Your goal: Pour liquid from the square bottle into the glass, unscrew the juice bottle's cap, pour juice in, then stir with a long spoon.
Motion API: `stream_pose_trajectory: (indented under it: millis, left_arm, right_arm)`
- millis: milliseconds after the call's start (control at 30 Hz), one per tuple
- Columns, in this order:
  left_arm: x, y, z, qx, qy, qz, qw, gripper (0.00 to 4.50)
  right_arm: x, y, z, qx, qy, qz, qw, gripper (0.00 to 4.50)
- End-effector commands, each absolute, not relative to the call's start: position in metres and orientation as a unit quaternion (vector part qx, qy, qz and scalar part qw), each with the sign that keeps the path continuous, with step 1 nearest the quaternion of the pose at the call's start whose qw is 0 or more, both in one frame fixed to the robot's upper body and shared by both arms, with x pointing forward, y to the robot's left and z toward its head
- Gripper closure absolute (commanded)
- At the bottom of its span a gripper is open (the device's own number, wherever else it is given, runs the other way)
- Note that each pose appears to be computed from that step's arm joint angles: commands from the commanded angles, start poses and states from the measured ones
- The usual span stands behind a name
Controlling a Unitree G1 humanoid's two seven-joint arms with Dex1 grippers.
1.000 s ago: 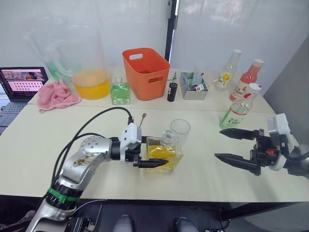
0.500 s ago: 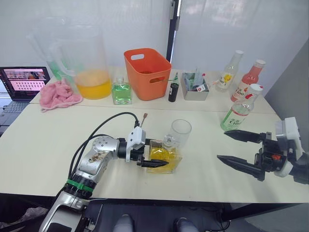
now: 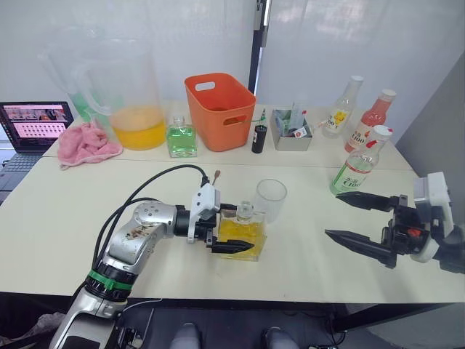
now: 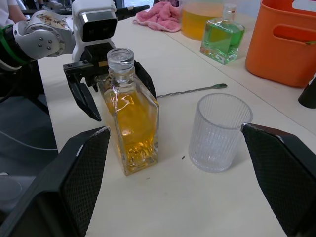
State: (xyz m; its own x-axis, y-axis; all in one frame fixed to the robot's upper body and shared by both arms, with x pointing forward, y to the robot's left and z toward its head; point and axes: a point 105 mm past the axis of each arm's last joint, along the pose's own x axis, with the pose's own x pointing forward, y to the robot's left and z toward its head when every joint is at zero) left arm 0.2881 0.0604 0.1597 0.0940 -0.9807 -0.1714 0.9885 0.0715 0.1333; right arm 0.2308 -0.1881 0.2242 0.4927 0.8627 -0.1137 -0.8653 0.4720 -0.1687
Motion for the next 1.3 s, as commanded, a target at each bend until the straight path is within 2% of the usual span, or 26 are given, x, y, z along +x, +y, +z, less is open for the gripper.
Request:
stream_pose_trajectory:
  millis: [33,167,367,600,1000,1300]
  left_arm:
    - [0.287,0.062,0.170,0.117,0.000,-0.664,0.738,0.05]
    - [0.288,0.063,0.166,0.129,0.001,-0.661,0.739,0.05]
    - [0.289,0.064,0.164,0.134,-0.001,-0.662,0.737,1.70]
    - [0.287,0.063,0.164,0.136,-0.008,-0.670,0.729,1.70]
    - [0.286,0.060,0.164,0.146,-0.012,-0.676,0.722,1.70]
    - [0.281,0.058,0.162,0.145,-0.005,-0.681,0.718,1.70]
  right_arm:
    - [0.232,-0.185,0.231,-0.111,-0.008,0.510,0.853,0.00]
    - [0.234,-0.183,0.231,-0.111,-0.010,0.514,0.851,0.00]
    - [0.235,-0.175,0.233,-0.107,-0.015,0.523,0.845,0.00]
    - [0.246,-0.143,0.243,-0.097,-0.025,0.545,0.832,0.00]
    - [0.252,-0.072,0.238,-0.108,-0.020,0.622,0.775,0.00]
    - [0.261,-0.056,0.225,-0.111,-0.011,0.626,0.772,0.00]
